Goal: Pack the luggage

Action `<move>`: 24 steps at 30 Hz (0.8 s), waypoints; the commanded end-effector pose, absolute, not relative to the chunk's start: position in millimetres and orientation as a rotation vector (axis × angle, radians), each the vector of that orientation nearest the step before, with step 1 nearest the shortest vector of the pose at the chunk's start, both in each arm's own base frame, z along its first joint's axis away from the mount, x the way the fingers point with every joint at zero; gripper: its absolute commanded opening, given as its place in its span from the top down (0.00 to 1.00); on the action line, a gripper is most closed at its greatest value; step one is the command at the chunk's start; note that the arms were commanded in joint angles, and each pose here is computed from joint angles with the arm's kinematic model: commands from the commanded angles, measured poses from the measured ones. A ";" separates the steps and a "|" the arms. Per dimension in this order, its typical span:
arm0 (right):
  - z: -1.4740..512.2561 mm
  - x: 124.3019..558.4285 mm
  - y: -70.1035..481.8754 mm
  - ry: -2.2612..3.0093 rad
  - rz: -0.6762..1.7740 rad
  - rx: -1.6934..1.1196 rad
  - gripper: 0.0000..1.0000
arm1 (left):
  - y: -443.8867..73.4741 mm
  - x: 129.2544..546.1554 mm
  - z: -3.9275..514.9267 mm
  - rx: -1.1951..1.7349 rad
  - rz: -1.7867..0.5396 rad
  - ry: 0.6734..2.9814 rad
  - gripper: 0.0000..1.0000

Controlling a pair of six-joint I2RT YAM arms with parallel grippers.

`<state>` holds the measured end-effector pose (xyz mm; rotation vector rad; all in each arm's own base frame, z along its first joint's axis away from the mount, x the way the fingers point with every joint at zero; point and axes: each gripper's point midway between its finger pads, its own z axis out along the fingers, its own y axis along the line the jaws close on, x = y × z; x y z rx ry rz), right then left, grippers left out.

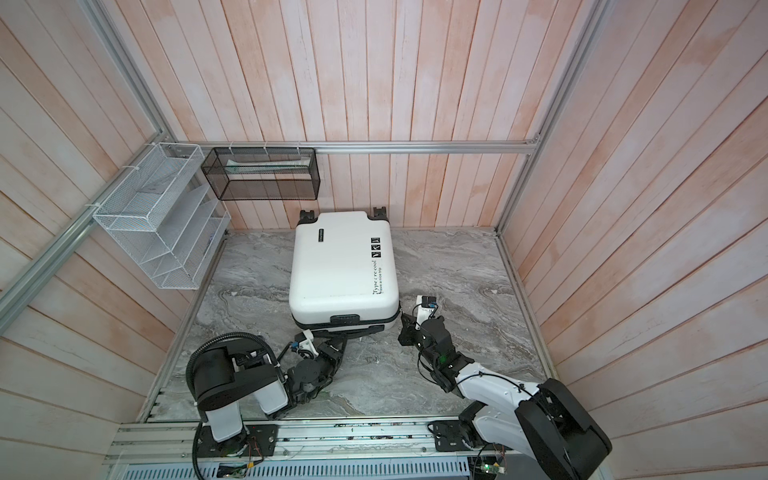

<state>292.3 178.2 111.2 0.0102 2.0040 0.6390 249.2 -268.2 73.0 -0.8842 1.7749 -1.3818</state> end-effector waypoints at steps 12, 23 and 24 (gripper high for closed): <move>104.3 297.0 150.2 2.073 0.511 0.054 0.59 | -260.0 247.0 81.9 -0.820 -1.344 1.772 0.89; 107.4 294.7 117.3 2.067 0.462 0.197 0.31 | -254.2 225.8 90.0 -0.731 -1.292 1.941 0.16; 108.0 295.2 116.5 2.070 0.458 0.200 0.29 | -252.4 223.0 90.8 -0.717 -1.272 1.969 0.13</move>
